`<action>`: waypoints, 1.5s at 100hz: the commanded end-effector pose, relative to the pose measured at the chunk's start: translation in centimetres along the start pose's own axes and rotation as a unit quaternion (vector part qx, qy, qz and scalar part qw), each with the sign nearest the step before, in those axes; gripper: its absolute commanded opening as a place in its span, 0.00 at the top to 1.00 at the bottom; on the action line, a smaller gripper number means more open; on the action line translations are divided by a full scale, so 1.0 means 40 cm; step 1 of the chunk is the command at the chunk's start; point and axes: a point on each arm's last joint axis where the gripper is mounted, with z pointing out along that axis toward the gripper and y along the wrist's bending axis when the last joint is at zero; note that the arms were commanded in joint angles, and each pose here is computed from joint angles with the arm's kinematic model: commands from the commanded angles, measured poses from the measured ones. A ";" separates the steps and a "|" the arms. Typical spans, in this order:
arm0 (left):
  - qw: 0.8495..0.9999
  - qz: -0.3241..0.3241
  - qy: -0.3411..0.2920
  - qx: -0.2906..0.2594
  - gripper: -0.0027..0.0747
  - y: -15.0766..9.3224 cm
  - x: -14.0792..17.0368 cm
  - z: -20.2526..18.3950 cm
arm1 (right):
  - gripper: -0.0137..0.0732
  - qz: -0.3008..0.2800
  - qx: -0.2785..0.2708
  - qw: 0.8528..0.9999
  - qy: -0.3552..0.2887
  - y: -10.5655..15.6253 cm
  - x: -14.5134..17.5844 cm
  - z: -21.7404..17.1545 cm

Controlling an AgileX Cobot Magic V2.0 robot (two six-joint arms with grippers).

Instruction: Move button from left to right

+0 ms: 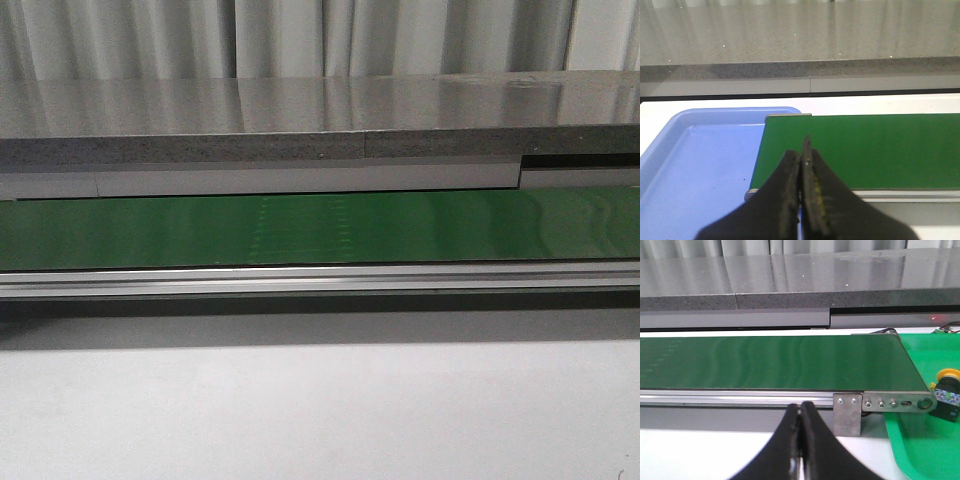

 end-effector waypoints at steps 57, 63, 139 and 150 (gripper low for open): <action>0.999 -0.003 -0.044 -0.004 0.99 0.002 -0.038 0.000 | 0.92 0.001 -0.004 0.998 -0.070 0.002 -0.038 -0.008; 0.999 -0.003 -0.044 -0.004 0.99 0.002 -0.038 0.000 | 0.92 0.001 -0.004 0.998 -0.070 0.002 -0.038 -0.008; 0.998 -0.002 -0.066 -0.007 0.99 0.003 -0.047 -0.011 | 0.92 0.001 -0.004 0.998 -0.070 0.002 -0.038 -0.008; 0.997 0.000 -0.083 -0.006 0.99 0.002 -0.041 -0.030 | 0.92 0.001 -0.004 0.998 -0.070 0.002 -0.038 -0.008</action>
